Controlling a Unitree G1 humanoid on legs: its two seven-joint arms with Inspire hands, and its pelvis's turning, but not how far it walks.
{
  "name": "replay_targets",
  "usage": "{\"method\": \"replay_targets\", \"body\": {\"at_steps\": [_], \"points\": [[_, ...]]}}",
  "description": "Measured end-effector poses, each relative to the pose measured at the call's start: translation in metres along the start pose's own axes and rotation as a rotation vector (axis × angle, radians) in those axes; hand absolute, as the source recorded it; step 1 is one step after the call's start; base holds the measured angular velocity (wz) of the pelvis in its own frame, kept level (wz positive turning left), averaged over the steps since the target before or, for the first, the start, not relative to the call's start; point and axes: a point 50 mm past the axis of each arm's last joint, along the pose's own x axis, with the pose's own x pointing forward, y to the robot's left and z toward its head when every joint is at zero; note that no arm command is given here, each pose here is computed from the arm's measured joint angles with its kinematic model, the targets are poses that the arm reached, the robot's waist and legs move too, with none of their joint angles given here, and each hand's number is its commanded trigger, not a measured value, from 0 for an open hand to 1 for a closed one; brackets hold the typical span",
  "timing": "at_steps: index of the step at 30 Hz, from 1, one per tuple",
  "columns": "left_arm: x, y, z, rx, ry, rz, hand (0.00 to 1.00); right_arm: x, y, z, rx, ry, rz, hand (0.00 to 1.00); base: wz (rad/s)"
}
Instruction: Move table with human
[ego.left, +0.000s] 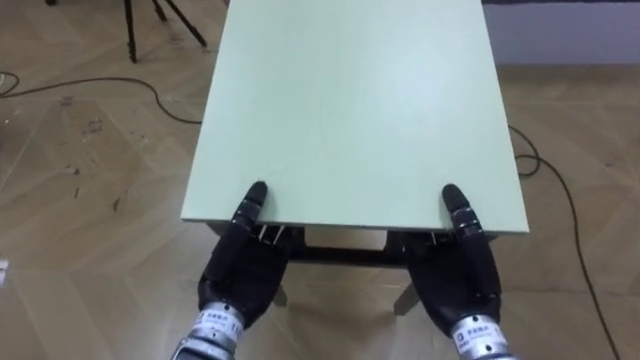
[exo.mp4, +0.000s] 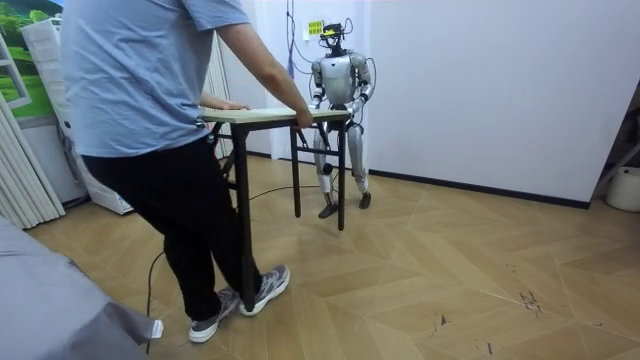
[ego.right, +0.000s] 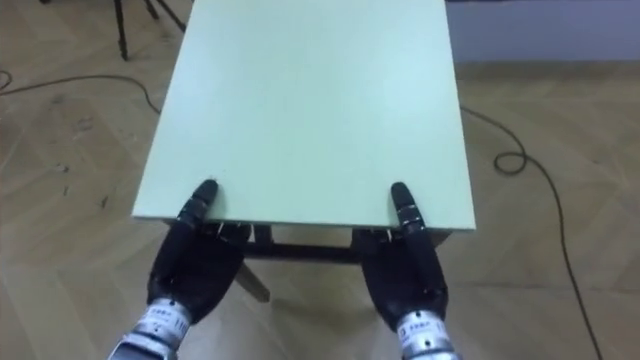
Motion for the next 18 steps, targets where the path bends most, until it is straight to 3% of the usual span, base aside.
{"method": "replay_targets", "body": {"at_steps": [5, 11, 18], "points": [[-0.015, 0.015, -0.010, -0.034, 0.019, 0.067, 1.00, -0.014, -0.012, -0.002, -0.020, 0.022, -0.054, 1.00, -0.08], [-0.013, 0.015, -0.014, -0.014, 0.047, 0.068, 1.00, -0.023, -0.018, 0.000, -0.007, 0.004, -0.081, 1.00, 0.43], [-0.014, 0.016, -0.008, -0.011, 0.033, 0.064, 1.00, -0.021, -0.015, -0.008, 0.007, 0.014, -0.063, 1.00, -0.17]]}}
